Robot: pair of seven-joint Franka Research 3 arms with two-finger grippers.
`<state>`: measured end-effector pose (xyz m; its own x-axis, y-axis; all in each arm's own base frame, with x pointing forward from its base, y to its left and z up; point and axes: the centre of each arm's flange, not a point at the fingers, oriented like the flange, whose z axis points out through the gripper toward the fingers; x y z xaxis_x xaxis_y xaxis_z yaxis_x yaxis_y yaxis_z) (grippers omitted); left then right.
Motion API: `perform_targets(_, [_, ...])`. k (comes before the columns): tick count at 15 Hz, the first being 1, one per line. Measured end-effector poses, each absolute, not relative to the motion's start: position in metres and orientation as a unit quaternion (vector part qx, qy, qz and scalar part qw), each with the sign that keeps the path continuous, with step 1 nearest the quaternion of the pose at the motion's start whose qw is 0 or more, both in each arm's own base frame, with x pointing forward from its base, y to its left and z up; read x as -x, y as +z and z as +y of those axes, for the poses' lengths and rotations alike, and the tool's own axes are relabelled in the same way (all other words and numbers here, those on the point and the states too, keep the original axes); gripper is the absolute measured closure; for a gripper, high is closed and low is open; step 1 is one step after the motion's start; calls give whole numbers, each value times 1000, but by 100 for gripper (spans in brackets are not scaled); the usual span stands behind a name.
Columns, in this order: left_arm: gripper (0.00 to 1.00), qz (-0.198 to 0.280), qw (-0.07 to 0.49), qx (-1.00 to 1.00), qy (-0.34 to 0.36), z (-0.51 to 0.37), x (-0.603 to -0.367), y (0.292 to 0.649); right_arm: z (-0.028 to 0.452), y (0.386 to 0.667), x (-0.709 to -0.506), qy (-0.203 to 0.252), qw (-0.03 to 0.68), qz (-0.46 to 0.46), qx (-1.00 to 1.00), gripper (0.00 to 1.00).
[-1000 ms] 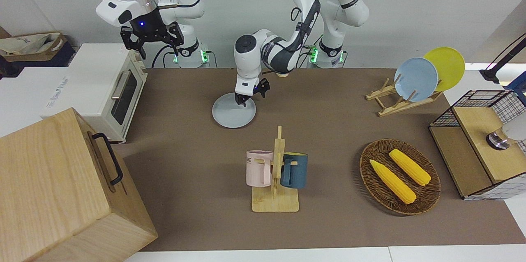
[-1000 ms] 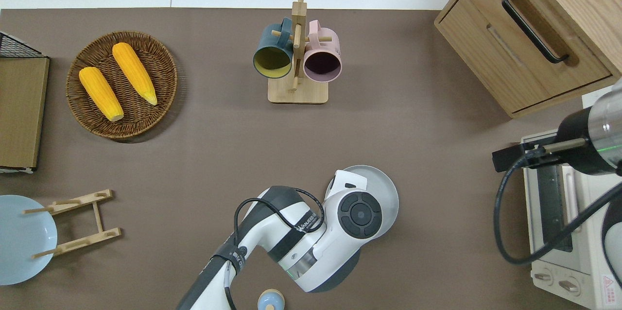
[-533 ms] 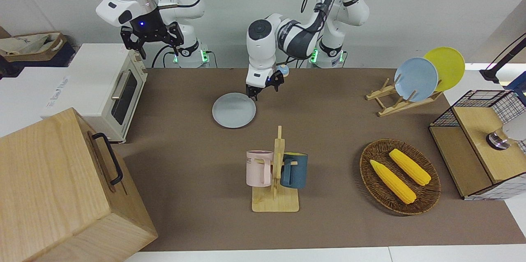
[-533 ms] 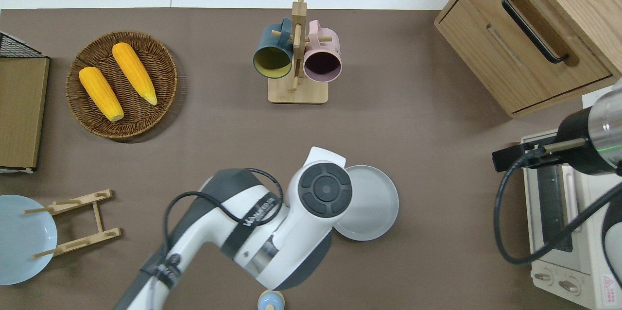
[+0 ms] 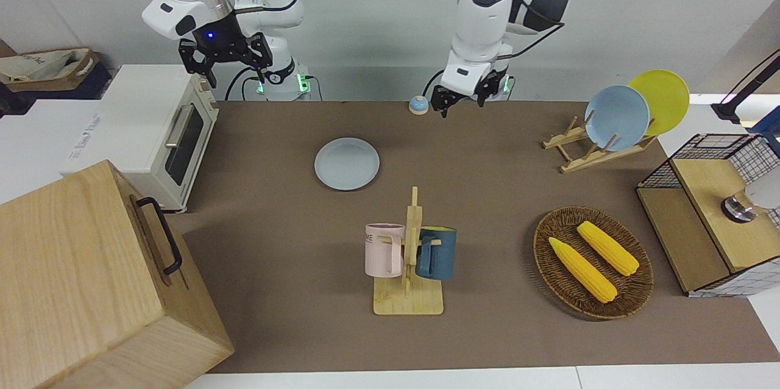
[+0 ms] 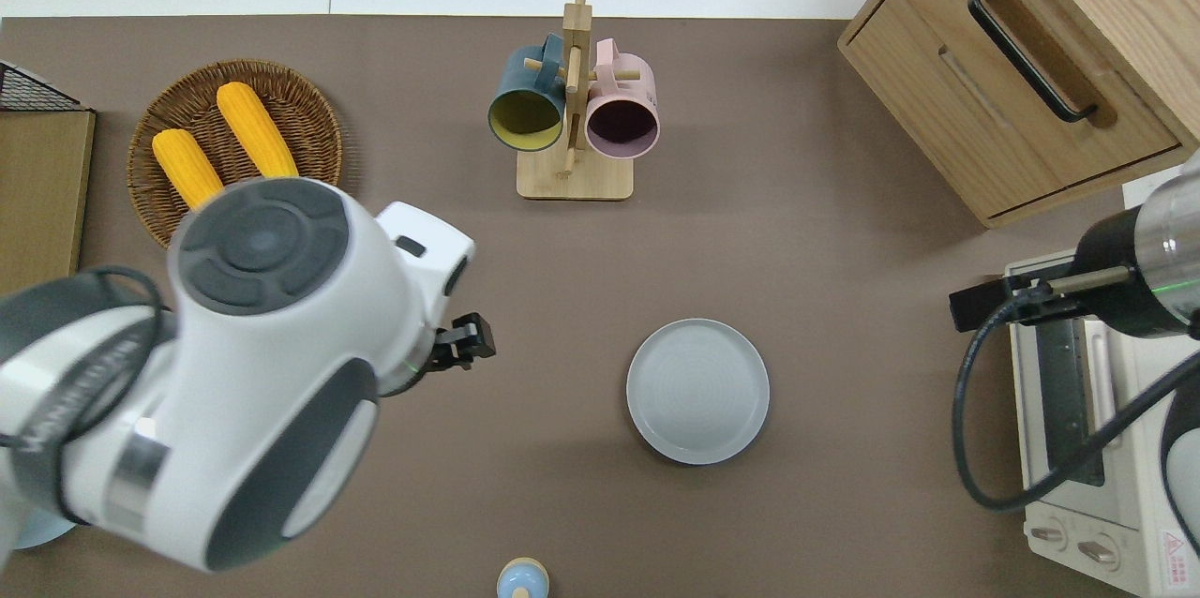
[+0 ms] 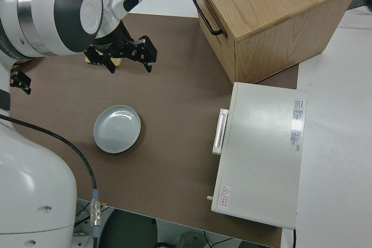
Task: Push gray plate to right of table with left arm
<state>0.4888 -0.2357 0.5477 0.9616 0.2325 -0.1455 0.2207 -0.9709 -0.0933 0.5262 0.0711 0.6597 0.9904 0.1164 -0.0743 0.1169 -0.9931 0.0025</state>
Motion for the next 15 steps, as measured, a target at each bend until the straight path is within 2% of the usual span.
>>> perform_targets(2, [0,-109,22,990,83,-192,-507,565,71,660,-526,-37,3,58,-998,1])
perform_targets(5, [0,-103,6,991,91,-133,-520,588,71,660,-526,-37,3,58,-998,1])
perform_targets(10, [0,-71,-10,994,77,-68,-523,609,71,660,-526,-37,3,58,-998,1])
perform_targets(15, [0,-71,-18,996,60,-27,-528,624,71,660,-526,-37,3,58,-998,1])
